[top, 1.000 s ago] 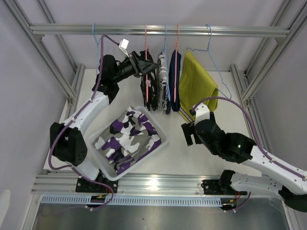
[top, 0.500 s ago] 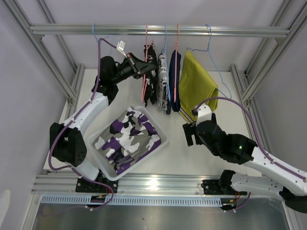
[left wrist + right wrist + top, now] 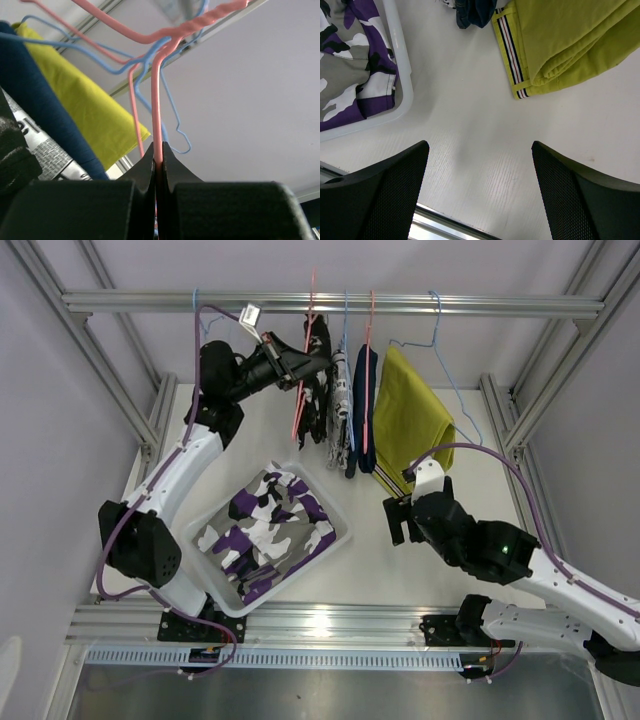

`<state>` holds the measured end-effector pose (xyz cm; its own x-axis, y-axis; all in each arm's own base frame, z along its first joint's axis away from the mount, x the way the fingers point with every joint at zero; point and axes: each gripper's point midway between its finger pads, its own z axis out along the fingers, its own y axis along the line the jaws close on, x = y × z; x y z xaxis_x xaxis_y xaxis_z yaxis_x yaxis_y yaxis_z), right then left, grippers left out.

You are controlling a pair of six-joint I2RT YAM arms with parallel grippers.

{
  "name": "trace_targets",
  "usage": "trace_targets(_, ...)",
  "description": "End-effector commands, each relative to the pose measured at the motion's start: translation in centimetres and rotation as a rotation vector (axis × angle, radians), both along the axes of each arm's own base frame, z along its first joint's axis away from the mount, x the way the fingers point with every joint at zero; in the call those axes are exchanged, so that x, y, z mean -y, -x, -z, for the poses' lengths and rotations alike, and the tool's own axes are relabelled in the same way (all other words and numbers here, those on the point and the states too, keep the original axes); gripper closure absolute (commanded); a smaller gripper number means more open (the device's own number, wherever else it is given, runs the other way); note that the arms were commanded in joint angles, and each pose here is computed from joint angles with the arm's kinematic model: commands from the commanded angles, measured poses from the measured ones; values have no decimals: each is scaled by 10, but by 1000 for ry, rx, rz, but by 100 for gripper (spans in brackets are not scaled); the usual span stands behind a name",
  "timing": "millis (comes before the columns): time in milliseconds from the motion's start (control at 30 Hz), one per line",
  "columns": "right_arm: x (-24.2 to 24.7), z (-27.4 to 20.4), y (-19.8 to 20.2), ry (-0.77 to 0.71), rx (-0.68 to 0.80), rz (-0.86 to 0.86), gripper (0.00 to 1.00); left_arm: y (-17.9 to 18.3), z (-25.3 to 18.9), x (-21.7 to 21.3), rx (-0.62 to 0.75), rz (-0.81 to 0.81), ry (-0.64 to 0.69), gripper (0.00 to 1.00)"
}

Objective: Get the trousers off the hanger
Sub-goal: Pick up the hanger from the clothesline.

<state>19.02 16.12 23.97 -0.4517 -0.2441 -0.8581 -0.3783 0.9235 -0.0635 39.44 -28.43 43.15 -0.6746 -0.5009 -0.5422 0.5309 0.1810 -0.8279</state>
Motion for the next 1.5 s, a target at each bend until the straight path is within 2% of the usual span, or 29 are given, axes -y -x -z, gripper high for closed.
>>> trace_targets(0,2,-3,0,-33,8,20,12,41,-112,-15,381,-28,97,100)
trace_targets(233,7,-6,3,-52,11,25,12,47,-124,-22,397,-71,69,100)
trace_targets(467,2,-13,4,-98,23,5,12,74,-129,-42,426,-159,-5,100)
trace_targets(633,-6,-20,5,-128,29,-29,12,111,-150,-65,487,-231,-27,100)
trace_targets(867,-16,-28,6,-168,44,-71,12,151,-159,-86,470,-281,-42,100)
trace_targets(1200,-36,-27,12,-227,22,-126,13,182,-110,-113,396,-374,-112,100)
trace_targets(1467,-61,-33,13,-250,12,-178,11,187,-35,-116,292,-365,-211,99)
